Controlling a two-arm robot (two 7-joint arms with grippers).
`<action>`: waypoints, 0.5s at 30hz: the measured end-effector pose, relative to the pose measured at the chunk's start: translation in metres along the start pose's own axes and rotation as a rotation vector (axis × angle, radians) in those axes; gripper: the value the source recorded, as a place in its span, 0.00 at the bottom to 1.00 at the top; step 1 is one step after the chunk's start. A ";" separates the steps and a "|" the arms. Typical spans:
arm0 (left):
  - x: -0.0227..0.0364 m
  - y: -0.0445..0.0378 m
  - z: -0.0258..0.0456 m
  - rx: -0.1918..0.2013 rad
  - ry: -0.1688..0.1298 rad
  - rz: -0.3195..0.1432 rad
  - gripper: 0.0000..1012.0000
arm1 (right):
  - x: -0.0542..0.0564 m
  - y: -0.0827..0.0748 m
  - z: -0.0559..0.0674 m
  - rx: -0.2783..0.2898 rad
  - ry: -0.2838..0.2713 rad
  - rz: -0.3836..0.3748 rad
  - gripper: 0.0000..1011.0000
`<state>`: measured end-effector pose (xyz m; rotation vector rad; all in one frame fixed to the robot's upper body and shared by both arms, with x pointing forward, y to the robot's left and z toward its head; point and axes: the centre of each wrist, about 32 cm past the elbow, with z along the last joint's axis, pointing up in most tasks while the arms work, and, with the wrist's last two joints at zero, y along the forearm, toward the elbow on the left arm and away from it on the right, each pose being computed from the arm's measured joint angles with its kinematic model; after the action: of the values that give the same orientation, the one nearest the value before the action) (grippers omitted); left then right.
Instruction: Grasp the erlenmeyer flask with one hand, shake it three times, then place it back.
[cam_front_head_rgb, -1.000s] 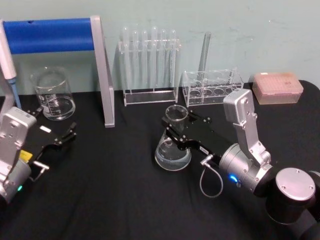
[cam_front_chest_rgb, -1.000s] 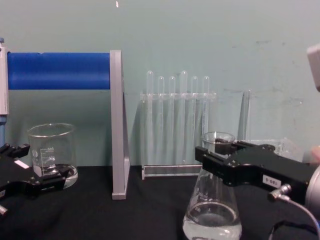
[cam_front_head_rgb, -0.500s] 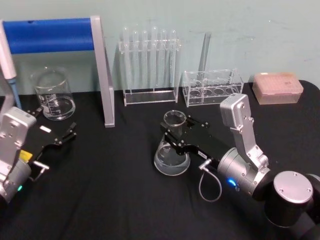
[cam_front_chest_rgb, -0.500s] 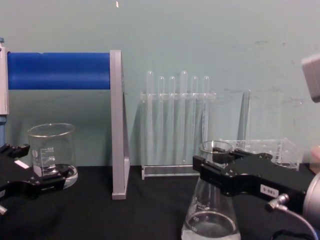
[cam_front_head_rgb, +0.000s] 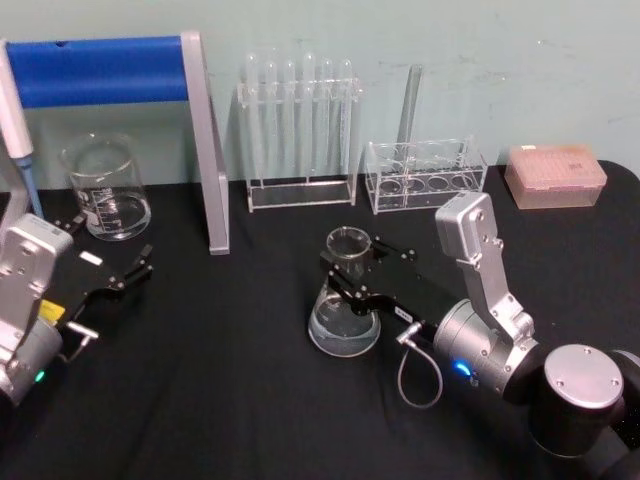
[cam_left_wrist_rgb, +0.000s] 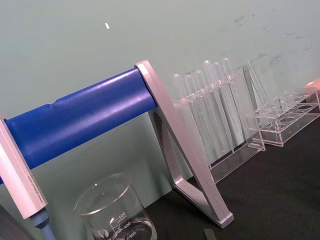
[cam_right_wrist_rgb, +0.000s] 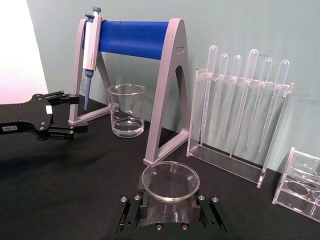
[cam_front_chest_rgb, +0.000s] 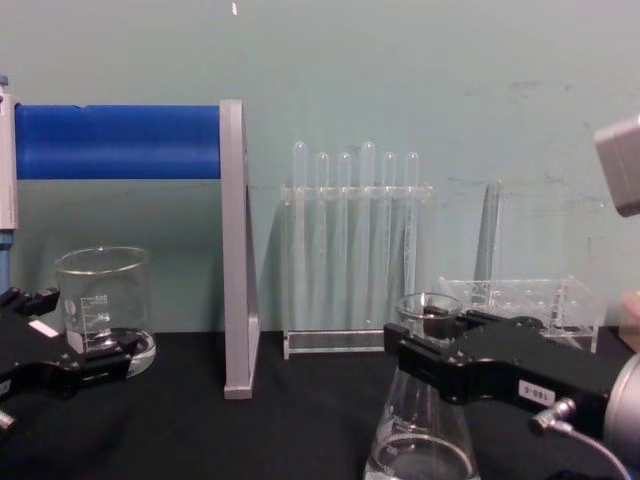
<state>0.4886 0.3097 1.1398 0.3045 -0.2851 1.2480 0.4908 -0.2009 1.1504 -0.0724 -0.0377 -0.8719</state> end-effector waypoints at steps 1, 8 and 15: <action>0.0000 0.0000 0.0000 0.000 0.000 0.000 0.99 | 0.000 0.000 0.000 -0.001 0.000 0.000 0.45; 0.0000 0.0000 0.0000 0.000 0.000 0.000 0.99 | -0.001 0.000 -0.001 -0.008 -0.005 0.002 0.45; 0.0000 0.0000 0.0000 0.000 0.000 0.000 0.99 | -0.001 0.000 -0.001 -0.007 -0.005 0.002 0.45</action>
<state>0.4886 0.3097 1.1398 0.3045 -0.2850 1.2479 0.4905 -0.2003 1.1498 -0.0814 -0.0387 -0.8698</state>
